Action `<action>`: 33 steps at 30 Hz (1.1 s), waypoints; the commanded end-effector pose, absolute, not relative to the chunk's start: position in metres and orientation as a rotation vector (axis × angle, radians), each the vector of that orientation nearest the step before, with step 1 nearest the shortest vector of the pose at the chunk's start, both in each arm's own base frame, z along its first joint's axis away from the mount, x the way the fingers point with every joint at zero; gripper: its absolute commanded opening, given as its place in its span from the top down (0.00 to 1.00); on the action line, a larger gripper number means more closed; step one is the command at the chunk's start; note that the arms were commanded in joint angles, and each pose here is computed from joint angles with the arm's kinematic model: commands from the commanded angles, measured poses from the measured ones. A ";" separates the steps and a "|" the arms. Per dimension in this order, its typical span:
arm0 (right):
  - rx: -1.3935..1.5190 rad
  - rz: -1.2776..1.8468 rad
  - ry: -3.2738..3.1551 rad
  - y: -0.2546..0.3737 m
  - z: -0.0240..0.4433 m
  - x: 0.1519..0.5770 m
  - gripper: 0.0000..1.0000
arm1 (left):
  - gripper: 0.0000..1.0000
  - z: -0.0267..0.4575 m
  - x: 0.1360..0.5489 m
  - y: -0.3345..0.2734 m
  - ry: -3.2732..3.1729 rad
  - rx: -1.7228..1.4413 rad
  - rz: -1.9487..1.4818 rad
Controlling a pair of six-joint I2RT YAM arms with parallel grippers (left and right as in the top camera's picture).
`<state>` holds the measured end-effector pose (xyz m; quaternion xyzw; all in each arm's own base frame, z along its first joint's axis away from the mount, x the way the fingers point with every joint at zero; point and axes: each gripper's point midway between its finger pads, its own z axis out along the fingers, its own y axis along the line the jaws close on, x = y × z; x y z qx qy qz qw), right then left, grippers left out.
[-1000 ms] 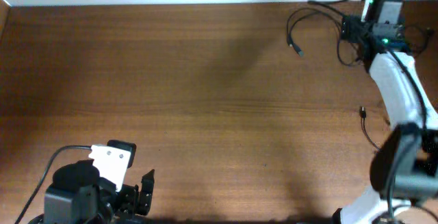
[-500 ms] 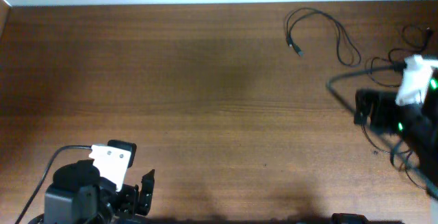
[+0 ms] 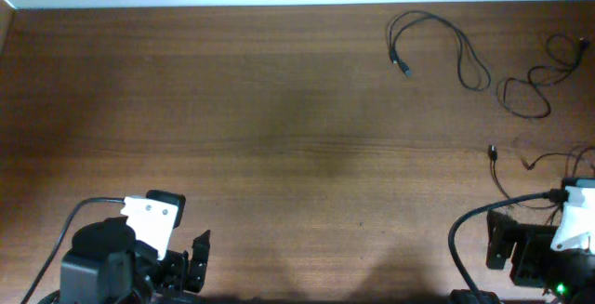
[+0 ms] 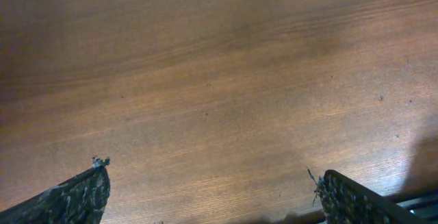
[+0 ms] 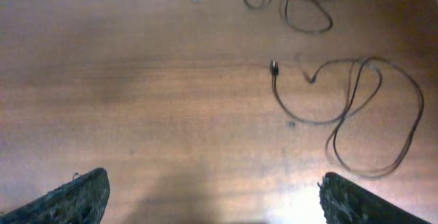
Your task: Untangle cables
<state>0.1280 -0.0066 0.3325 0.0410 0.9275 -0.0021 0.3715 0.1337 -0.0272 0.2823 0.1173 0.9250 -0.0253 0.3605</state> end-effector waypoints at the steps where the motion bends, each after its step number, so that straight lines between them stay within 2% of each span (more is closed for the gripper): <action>1: 0.113 0.008 2.411 -0.004 0.326 0.116 0.02 | 0.01 0.285 0.134 -0.026 2.372 0.316 -0.054; 4: 0.108 0.006 2.332 -0.003 0.316 0.090 0.02 | 0.01 0.285 0.134 -0.026 2.372 0.316 -0.054; 7: 0.098 -0.006 2.110 -0.004 0.307 0.100 0.02 | 0.01 0.285 0.134 -0.026 2.372 0.316 -0.054; 10: 0.082 -0.008 1.852 -0.005 0.305 0.121 0.02 | 0.01 0.285 0.134 -0.026 2.372 0.316 -0.054; 17: 0.070 -0.011 1.626 -0.011 0.242 0.210 0.02 | 0.01 0.285 0.134 -0.026 2.372 0.315 -0.054; 24: 0.070 -0.013 1.609 -0.013 0.194 0.237 0.02 | 0.01 0.285 0.134 -0.026 2.372 0.315 -0.054; 29: 0.076 -0.020 1.607 -0.015 0.192 0.238 0.02 | 0.01 0.285 0.134 -0.026 2.372 0.316 -0.054; 33: 0.075 -0.023 1.533 -0.015 0.208 0.239 0.01 | 0.01 0.285 0.134 -0.026 2.372 0.316 -0.054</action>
